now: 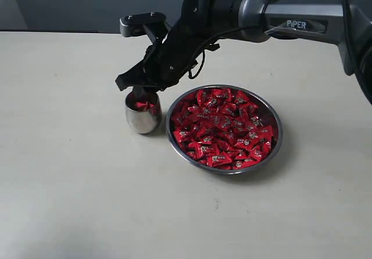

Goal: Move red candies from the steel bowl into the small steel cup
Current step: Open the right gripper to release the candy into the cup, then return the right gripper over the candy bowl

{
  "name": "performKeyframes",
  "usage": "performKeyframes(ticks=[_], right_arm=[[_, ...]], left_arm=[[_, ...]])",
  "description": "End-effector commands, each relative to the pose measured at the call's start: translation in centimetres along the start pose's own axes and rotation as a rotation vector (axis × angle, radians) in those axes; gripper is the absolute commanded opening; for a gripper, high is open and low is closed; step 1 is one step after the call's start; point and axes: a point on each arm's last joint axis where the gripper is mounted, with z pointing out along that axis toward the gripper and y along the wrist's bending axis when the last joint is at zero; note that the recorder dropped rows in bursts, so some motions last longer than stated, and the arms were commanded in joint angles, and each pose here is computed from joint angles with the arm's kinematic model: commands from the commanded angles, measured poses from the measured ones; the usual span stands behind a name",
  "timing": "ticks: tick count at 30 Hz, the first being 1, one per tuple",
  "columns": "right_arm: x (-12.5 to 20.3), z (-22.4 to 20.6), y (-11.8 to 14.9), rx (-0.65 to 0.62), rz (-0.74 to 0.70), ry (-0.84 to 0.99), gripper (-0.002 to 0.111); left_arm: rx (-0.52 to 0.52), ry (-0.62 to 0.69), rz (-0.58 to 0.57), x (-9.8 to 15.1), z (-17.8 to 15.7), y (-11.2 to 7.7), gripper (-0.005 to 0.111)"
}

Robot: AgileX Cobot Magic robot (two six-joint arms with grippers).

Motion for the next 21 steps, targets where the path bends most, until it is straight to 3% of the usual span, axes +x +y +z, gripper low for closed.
performKeyframes(ticks=[1, 13, 21], right_arm=[[-0.2, -0.3, 0.1, -0.006, -0.009, -0.004, 0.034], [-0.8, -4.5, 1.0, 0.033, -0.073, -0.068, 0.034], [3.4, -7.6, -0.6, 0.185, -0.047, -0.25, 0.034]], left_arm=[[0.005, -0.008, 0.002, 0.1, 0.0, 0.0, 0.0], [0.005, -0.008, 0.002, 0.1, 0.0, 0.0, 0.0], [0.005, -0.008, 0.002, 0.1, 0.0, 0.0, 0.0]])
